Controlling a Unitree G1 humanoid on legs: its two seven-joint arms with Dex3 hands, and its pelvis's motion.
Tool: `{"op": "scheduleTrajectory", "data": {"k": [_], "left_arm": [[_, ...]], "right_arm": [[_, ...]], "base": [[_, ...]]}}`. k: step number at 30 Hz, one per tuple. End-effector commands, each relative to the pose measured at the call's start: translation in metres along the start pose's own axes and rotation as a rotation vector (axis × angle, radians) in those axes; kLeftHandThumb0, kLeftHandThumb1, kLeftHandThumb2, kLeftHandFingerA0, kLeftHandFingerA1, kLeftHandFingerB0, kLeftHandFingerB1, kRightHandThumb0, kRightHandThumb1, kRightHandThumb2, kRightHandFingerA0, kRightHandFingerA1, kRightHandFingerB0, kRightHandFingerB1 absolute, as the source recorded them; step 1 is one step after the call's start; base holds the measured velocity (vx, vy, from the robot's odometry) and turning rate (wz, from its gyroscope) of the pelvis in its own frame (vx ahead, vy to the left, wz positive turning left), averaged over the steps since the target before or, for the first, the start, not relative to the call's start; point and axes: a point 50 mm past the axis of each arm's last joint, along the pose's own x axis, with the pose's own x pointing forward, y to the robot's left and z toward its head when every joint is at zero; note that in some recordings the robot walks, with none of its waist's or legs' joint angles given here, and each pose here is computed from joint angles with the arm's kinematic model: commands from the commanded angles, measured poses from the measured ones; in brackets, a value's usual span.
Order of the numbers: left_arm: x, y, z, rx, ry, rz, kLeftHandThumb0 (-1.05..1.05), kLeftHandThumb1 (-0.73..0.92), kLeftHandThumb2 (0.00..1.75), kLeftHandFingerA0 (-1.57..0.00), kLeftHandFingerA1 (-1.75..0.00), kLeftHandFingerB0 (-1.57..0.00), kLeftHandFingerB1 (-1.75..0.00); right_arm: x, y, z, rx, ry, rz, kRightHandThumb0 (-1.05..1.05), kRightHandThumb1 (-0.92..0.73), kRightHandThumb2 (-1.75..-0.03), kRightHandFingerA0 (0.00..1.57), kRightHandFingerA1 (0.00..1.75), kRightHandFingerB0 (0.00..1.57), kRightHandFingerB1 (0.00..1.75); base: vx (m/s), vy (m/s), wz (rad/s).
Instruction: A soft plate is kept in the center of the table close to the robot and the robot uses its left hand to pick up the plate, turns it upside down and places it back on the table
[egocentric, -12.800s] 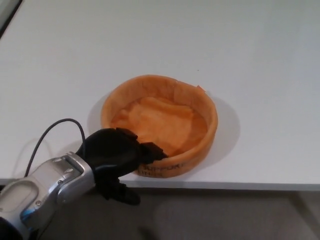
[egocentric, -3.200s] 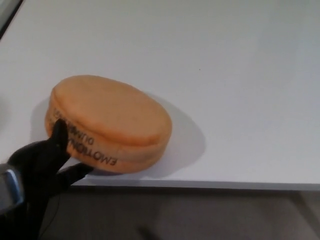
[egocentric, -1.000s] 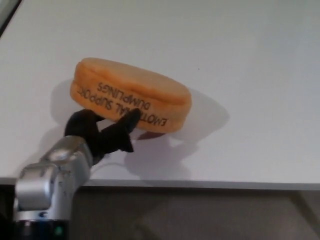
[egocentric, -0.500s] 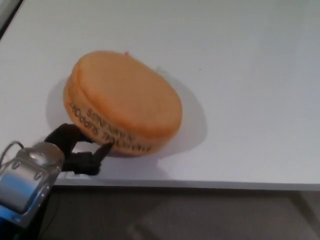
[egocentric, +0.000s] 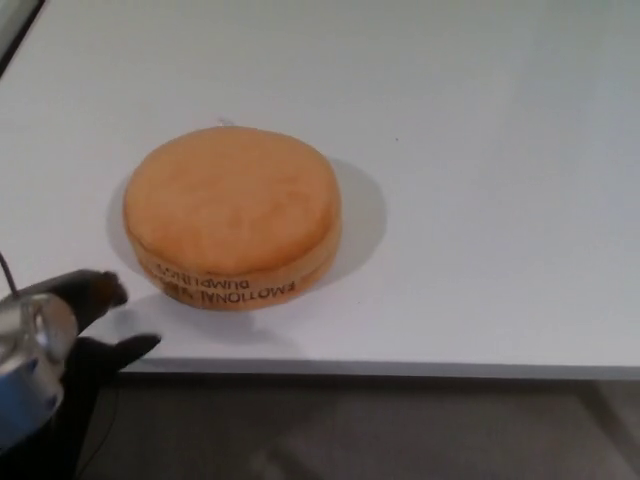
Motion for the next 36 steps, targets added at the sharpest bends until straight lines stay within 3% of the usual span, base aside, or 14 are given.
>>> {"op": "scheduleTrajectory", "data": {"k": [1,4,5,6,7,8,11,16,18,20,21,22,24,36], "left_arm": [[-0.005,-0.024,-0.028,0.432,0.084,-0.262,-0.97,0.92,0.71,-0.33,-0.46,-0.34,-0.36],[-0.007,-0.025,-0.026,0.36,0.034,-0.371,-0.93,0.92,0.72,-0.39,-0.49,-0.31,-0.37],[-0.007,-0.024,-0.027,0.346,0.032,-0.376,-0.92,0.73,1.15,-0.59,-0.66,-0.29,-0.49],[-0.008,-0.024,-0.027,0.341,0.032,-0.377,-0.92,0.73,1.15,-0.59,-0.66,-0.29,-0.49],[-0.009,-0.025,-0.028,0.339,0.02,-0.412,-1.01,0.91,0.77,-0.63,-0.52,-0.37,-0.39],[-0.01,-0.026,-0.029,0.333,0.009,-0.413,-1.0,0.92,0.72,-0.62,-0.53,-0.43,-0.4],[-0.014,-0.027,-0.029,0.314,-0.038,-0.388,-0.98,0.92,0.73,-0.61,-0.52,-0.43,-0.4],[-0.03,-0.033,-0.026,0.187,-0.176,-0.188,-0.84,0.83,0.66,-0.81,-0.69,-0.61,-0.45],[-0.041,-0.047,-0.025,0.003,-0.308,-0.013,-0.7,0.76,0.63,-0.85,-1.12,-0.84,-0.78],[-0.05,-0.055,-0.027,-0.16,-0.4,0.083,-0.68,0.74,0.62,-0.87,-1.11,-0.86,-0.81],[-0.054,-0.058,-0.026,-0.242,-0.439,0.117,-0.64,0.7,0.62,-0.86,-1.29,-0.85,-1.01],[-0.057,-0.06,-0.027,-0.286,-0.457,0.133,-0.64,0.7,0.62,-0.86,-1.29,-0.85,-1.01],[-0.071,-0.069,-0.029,-0.506,-0.562,0.192,-0.61,0.68,0.64,-0.78,-1.68,-0.68,-1.52],[-0.127,-0.115,-0.052,-1.086,-0.797,0.322,-0.55,0.66,0.61,-0.83,-1.75,-0.69,-1.68]], "right_arm": [[-0.005,-0.005,-0.002,-0.013,0.023,0.005,-0.72,-0.87,-0.66,0.56,0.49,0.38,0.33],[-0.006,-0.005,-0.002,-0.022,0.031,0.005,-0.73,-0.88,-0.66,0.55,0.48,0.38,0.33],[-0.006,-0.005,-0.002,-0.023,0.034,0.005,-0.73,-0.87,-0.66,0.56,0.48,0.38,0.33],[-0.006,-0.005,-0.002,-0.023,0.035,0.004,-0.73,-0.87,-0.66,0.56,0.48,0.38,0.33],[-0.005,-0.004,-0.003,-0.016,0.035,0.01,-0.73,-0.87,-0.66,0.56,0.48,0.38,0.32],[-0.005,-0.004,-0.003,-0.014,0.035,0.012,-0.73,-0.87,-0.66,0.56,0.48,0.38,0.32],[-0.004,-0.003,-0.003,-0.021,0.027,0.01,-0.73,-0.87,-0.66,0.56,0.48,0.38,0.32],[-0.004,-0.003,-0.002,-0.007,0.026,-0.001,-0.72,-0.87,-0.66,0.57,0.5,0.39,0.33],[-0.006,-0.006,-0.002,-0.017,0.029,-0.001,-0.74,-0.86,-0.67,0.57,0.49,0.38,0.33],[-0.007,-0.006,-0.002,-0.015,0.03,-0.002,-0.73,-0.87,-0.66,0.57,0.49,0.39,0.33],[-0.007,-0.006,-0.003,-0.016,0.029,0.0,-0.72,-0.87,-0.67,0.56,0.49,0.39,0.33],[-0.007,-0.006,-0.003,-0.018,0.029,0.001,-0.72,-0.87,-0.67,0.56,0.49,0.39,0.33],[-0.008,-0.005,-0.004,-0.021,0.033,0.006,-0.73,-0.87,-0.66,0.56,0.5,0.38,0.34],[-0.011,-0.005,-0.005,0.005,0.054,0.008,-0.71,-0.87,-0.66,0.56,0.49,0.38,0.32]], "base": [[0.0,0.0,0.0],[0.0,0.0,0.0],[0.0,0.0,0.0],[0.0,0.0,0.0],[0.0,0.0,0.0],[0.0,0.0,0.0],[0.0,0.0,0.0],[0.0,0.0,0.0],[0.0,0.0,0.0],[0.0,0.0,0.0],[0.0,0.0,0.0],[0.0,0.0,0.0],[0.0,0.0,0.0],[0.0,0.0,0.0]]}}
